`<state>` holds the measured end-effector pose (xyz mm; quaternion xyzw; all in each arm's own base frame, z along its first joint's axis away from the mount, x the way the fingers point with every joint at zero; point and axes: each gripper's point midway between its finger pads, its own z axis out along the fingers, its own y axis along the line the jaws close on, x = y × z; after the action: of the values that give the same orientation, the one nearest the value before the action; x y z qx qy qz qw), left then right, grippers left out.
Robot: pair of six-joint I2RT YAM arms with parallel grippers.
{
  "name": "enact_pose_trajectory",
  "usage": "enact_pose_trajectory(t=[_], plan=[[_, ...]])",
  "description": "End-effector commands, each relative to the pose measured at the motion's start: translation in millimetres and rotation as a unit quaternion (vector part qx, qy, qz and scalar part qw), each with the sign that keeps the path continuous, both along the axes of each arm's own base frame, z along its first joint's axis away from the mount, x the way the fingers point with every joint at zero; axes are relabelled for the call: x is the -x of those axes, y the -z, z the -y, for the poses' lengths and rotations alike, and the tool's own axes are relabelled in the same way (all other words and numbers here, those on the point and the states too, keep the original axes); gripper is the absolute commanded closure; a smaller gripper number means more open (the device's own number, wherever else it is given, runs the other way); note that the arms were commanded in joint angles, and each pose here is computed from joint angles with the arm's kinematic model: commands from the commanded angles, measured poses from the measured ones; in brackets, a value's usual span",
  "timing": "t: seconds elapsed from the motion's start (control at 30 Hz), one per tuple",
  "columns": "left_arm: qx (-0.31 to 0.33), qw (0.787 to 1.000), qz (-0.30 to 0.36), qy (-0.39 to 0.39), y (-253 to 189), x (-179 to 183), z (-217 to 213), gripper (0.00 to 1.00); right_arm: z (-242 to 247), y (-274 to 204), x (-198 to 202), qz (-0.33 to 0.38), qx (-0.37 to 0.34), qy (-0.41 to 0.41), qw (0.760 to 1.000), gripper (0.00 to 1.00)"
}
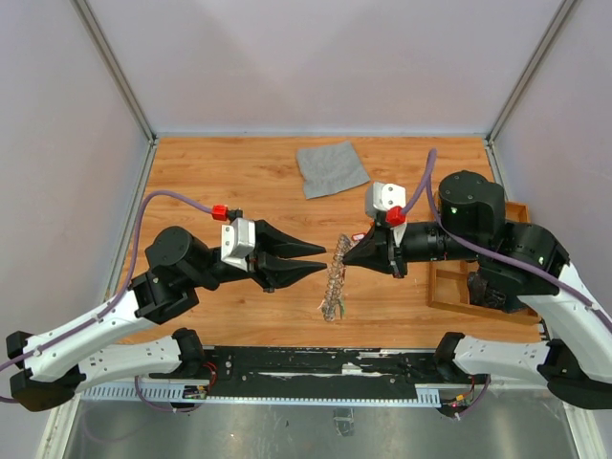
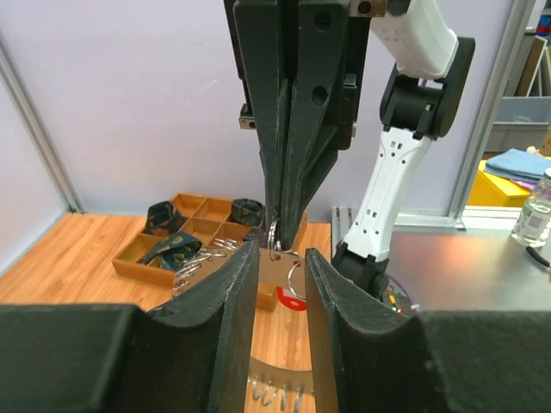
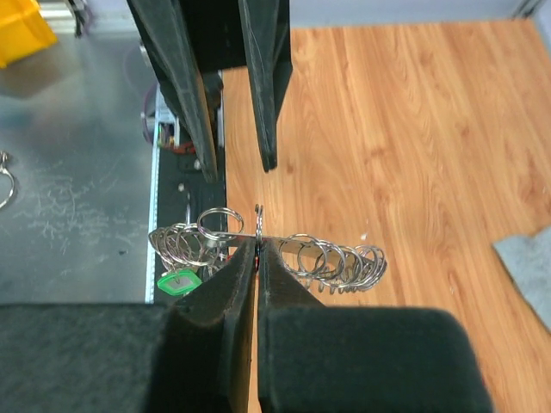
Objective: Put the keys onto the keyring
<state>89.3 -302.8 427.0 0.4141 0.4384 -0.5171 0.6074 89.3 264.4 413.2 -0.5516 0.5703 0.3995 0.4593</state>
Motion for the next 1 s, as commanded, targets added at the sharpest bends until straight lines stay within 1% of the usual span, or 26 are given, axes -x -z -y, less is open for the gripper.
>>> enact_pose_trajectory(t=[0.0, 0.27, 0.6, 0.97], plan=[[-0.012, 1.0, 0.012, -0.012, -4.2, -2.4, -1.6, 0.67, 21.1, 24.7, 1.0, -0.002, 0.098, 0.007, 0.995, 0.99], [-0.04, 0.999, -0.001, -0.019, 9.8, -8.3, 4.5, 0.69, 30.8, 26.5, -6.0, -0.005, 0.16, 0.019, 0.987, 0.99], [-0.069, 0.997, -0.012, -0.018, 21.5, -14.5, 16.5, 0.72, 24.1, 36.5, 0.1, -0.042, 0.203, -0.012, 0.978, 0.99], [-0.094, 0.995, -0.014, 0.007, 35.0, -10.6, 26.5, 0.73, 15.4, 37.8, -1.3, -0.047, 0.211, -0.02, 0.976, 0.99]])
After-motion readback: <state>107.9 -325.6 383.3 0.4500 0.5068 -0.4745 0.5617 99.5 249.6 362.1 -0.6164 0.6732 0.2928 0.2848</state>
